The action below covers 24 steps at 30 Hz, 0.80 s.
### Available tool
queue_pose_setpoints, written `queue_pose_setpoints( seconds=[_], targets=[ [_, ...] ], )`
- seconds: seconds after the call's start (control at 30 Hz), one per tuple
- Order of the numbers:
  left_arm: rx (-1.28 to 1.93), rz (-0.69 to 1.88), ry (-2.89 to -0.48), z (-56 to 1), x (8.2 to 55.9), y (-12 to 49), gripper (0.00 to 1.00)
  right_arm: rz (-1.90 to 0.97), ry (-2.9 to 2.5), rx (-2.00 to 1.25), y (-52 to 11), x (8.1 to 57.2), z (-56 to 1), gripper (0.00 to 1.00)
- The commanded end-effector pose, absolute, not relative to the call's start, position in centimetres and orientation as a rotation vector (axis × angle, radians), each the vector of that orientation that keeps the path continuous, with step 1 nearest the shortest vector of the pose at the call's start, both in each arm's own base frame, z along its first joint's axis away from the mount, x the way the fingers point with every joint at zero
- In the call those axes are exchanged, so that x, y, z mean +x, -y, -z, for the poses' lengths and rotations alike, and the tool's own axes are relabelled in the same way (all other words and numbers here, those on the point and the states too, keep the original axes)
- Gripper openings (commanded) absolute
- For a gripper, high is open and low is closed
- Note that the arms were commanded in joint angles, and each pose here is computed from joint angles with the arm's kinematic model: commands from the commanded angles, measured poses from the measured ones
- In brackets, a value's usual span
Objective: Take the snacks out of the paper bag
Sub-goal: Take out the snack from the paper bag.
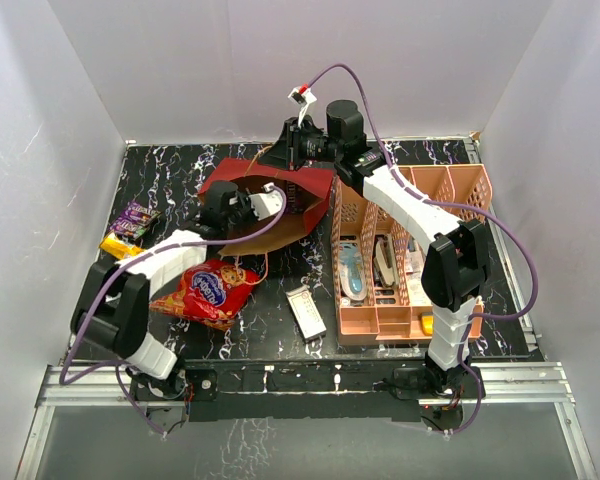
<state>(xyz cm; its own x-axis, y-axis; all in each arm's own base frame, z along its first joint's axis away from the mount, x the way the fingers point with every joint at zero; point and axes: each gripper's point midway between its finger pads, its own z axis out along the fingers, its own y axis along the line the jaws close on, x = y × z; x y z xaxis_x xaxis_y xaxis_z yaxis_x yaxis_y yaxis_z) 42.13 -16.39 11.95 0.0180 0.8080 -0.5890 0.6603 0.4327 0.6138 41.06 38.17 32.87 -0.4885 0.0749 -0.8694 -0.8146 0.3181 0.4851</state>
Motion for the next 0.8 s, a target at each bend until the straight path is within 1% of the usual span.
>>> queue_pose_setpoints(
  seconds=[0.0,0.1,0.17,0.37,0.5,0.6,0.7,0.77],
  targets=[
    [1.26,0.026,-1.767,-12.9,37.7,18.0,0.0,-1.276,-1.583,-0.681,-37.4,40.7,-37.5,0.08],
    [1.207,0.03,-1.795,-14.0,36.8,17.7,0.0,-1.274,-1.58,-0.68,-37.3,40.7,-37.6,0.08],
    [1.185,0.081,-1.795,-15.1,35.8,18.0,0.0,-1.27,-1.578,-0.679,-37.2,40.7,-37.7,0.08],
    [1.211,0.345,-1.763,-18.2,29.8,19.6,0.0,-1.261,-1.583,-0.671,-36.8,40.8,-37.5,0.08],
    [1.149,0.413,-1.717,-21.5,27.3,19.4,0.0,-1.272,-1.585,-0.671,-36.8,40.8,-37.4,0.08],
    [1.048,0.477,-1.594,-27.0,25.5,19.6,0.0,-1.278,-1.587,-0.673,-36.9,40.7,-37.3,0.08],
    [0.924,0.581,-1.396,-35.1,23.4,20.2,0.0,-1.276,-1.587,-0.672,-36.8,40.7,-37.3,0.08],
    [0.879,0.651,-1.262,-39.5,21.9,20.6,0.0,-1.273,-1.589,-0.668,-36.7,40.6,-37.3,0.08]
  ],
)
